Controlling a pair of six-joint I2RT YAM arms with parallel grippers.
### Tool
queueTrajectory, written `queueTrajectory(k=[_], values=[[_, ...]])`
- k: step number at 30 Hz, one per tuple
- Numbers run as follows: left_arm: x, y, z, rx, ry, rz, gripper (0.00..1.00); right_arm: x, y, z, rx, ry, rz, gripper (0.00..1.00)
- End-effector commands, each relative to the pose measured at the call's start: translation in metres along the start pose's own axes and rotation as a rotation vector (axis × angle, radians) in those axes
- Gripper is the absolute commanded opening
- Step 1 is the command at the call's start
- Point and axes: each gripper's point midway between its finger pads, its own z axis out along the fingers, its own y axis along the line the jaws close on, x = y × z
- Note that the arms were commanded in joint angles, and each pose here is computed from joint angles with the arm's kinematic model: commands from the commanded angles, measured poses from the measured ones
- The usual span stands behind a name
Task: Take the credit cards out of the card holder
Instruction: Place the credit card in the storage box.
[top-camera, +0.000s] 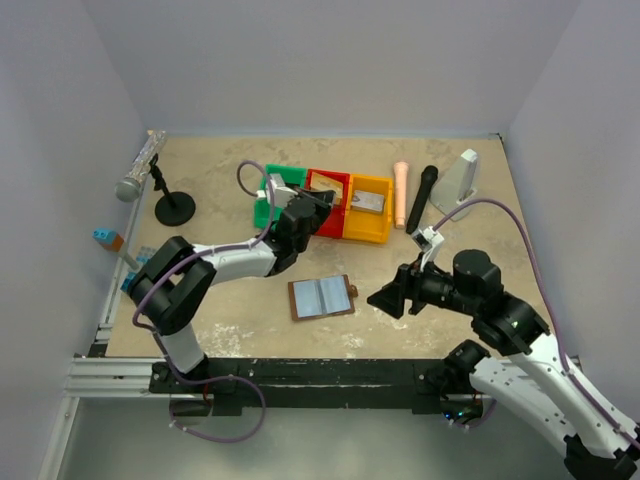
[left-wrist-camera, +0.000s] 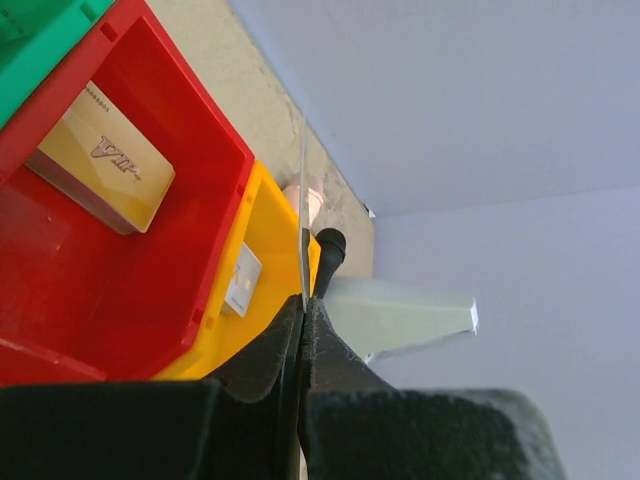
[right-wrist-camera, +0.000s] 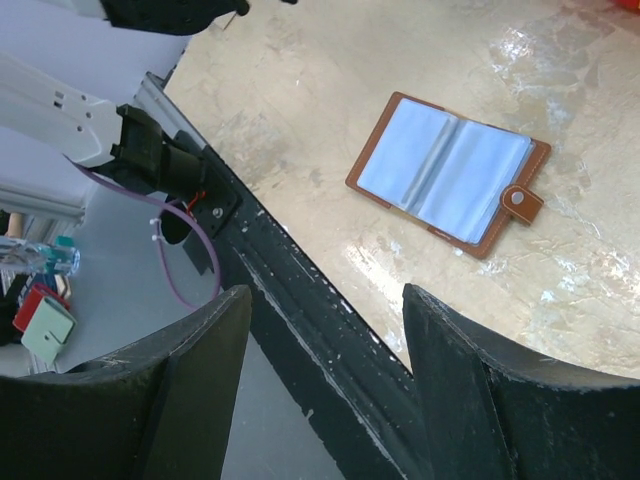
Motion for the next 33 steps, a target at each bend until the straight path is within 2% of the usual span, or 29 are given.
queueTrajectory(k=[1, 16, 33], values=[[-0.006, -0.005, 0.023, -0.027, -0.055, -0.038, 0.00, -0.006, 0.001, -0.008, 0.010, -0.034, -0.028, 0.66], [0.006, 0.049, 0.057, -0.128, -0.040, -0.010, 0.00, 0.004, -0.002, 0.001, -0.008, -0.003, 0.005, 0.66], [0.020, 0.062, 0.081, -0.137, 0.000, 0.023, 0.00, 0.009, -0.006, 0.006, -0.001, 0.010, 0.022, 0.66]])
